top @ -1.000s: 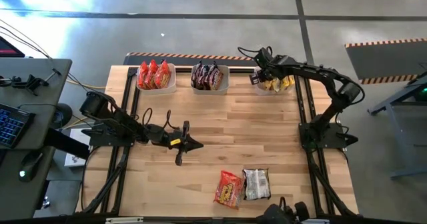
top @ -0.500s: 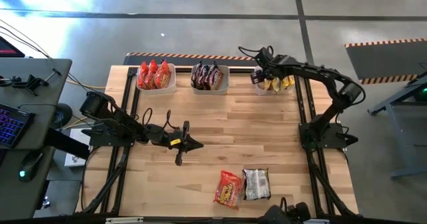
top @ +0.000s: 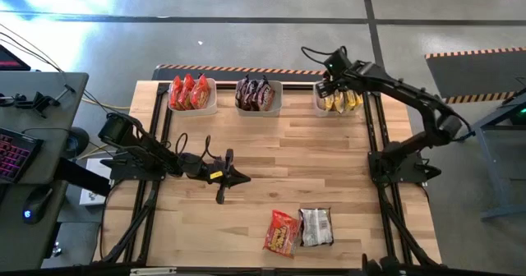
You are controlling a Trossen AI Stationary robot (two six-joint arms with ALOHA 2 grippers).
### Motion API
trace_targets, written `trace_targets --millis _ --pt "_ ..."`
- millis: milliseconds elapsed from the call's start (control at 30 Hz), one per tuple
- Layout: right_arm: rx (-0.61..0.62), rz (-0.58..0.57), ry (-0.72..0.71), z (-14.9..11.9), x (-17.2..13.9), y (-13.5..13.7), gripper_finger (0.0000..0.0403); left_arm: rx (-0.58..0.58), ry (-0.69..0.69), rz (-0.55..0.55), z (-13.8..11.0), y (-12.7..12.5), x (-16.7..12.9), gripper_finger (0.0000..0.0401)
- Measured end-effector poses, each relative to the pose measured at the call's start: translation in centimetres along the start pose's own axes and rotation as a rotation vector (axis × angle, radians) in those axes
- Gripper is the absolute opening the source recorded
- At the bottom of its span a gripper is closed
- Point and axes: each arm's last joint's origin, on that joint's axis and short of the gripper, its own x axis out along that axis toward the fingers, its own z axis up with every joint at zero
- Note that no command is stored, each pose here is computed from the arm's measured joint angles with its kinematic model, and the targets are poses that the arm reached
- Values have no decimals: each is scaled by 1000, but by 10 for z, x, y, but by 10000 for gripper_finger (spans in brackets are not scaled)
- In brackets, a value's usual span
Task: Sort Maruchan noodles
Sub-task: Put the orange noodle pack into the white bin
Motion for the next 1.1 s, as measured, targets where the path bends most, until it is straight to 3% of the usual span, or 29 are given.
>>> trace_targets --millis 233,367,433,567,733,933,1100 --pt "-79 -6 -109 -13 -28 2 110 1 0 0 0 0 0 0" --pt "-129 45 -210 -28 -23 10 30 0 0 0 0 0 0 0" --pt "-152 79 -264 -40 -16 15 8 -1 4 -1 0 0 0 0" --pt "-194 170 -387 -67 -7 29 18 -6 21 -14 -2 0 0 0" --pt "-216 302 -544 -100 -6 44 2 -3 46 -12 -3 -1 2 0" --pt "-252 442 -675 -135 -6 59 1 16 181 -7 -4 -4 23 0" --pt "-288 489 -735 -158 -4 65 0 27 263 -25 -1 -9 37 0"
